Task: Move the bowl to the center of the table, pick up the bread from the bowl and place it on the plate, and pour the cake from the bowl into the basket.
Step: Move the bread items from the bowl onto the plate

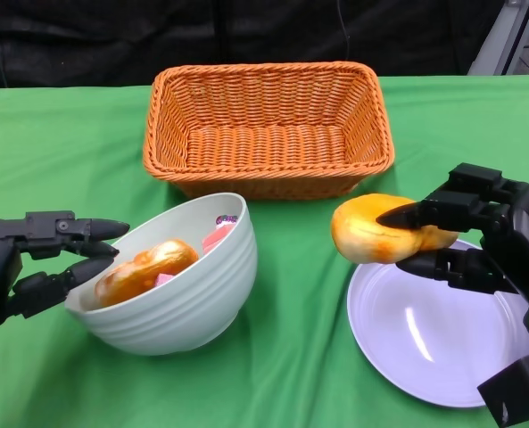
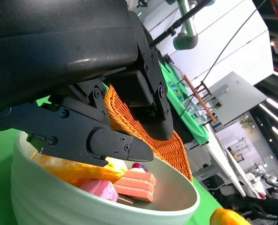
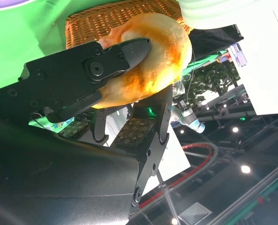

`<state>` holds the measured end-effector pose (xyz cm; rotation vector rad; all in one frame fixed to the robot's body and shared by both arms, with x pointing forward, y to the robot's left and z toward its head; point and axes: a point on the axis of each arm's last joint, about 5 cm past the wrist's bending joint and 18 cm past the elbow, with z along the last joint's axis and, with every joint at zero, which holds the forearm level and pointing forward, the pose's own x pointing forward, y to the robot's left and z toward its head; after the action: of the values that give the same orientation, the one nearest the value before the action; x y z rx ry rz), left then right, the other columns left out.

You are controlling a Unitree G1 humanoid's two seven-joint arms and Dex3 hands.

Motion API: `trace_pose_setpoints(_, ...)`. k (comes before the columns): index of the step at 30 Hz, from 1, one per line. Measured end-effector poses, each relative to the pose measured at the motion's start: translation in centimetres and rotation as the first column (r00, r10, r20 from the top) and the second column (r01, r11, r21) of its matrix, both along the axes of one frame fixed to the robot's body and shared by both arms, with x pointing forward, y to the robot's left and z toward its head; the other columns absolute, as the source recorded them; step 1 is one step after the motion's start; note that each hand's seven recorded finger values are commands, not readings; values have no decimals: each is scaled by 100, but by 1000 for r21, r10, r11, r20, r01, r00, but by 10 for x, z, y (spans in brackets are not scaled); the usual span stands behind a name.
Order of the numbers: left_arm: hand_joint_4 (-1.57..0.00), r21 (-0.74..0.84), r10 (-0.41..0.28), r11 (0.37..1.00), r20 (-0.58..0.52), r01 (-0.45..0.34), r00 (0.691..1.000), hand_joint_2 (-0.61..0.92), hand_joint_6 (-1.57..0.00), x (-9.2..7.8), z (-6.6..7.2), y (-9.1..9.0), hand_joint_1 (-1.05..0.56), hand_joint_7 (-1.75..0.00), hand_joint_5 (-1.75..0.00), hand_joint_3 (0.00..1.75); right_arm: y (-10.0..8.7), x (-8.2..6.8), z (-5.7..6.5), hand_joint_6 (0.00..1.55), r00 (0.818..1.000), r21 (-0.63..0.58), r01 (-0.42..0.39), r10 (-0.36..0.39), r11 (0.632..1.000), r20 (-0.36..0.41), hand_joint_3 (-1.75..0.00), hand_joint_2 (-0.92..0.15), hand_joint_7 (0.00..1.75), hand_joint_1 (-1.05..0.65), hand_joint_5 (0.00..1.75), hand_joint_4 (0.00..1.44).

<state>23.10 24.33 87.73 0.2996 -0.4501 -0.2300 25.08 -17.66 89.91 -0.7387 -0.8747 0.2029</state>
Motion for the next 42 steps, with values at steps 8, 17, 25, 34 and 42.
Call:
trace_pose_setpoints(8, -89, -16, 6, 1000, 11, -6, 1000, 92, -106, 1, 0, 0, -38, -4, -72, 13, -3, -1, -4, 97, 1000, -24, 10, -11, 1000, -22, 0, -80, 64, -16, 120, 87)
trace_pose_setpoints(17, -87, -18, 11, 1000, 28, -11, 1000, 92, -107, 1, 1, 0, -38, -3, -72, 13, -13, -4, -9, 100, 997, -105, 19, -27, 994, -77, 0, -80, 56, -13, 107, 93)
trace_pose_setpoints(25, -87, -26, 19, 999, 32, -18, 999, 92, -106, 1, 1, 0, -37, -2, -73, 13, -15, -5, -13, 107, 988, -154, 15, -38, 988, -148, 0, -80, 44, -12, 101, 94)
trace_pose_setpoints(34, -86, -43, 32, 999, 38, -30, 999, 92, -106, 1, 1, 2, -38, -2, -71, 13, -12, -5, -21, 111, 967, -284, 32, -101, 958, -233, -1, -78, 32, -9, 107, 91)
trace_pose_setpoints(42, -87, -50, 37, 998, 42, -35, 998, 92, -107, 0, 2, 2, -38, -2, -71, 13, -6, -4, -26, 112, 950, -409, 26, -150, 912, -275, 0, -80, 19, -13, 116, 84)
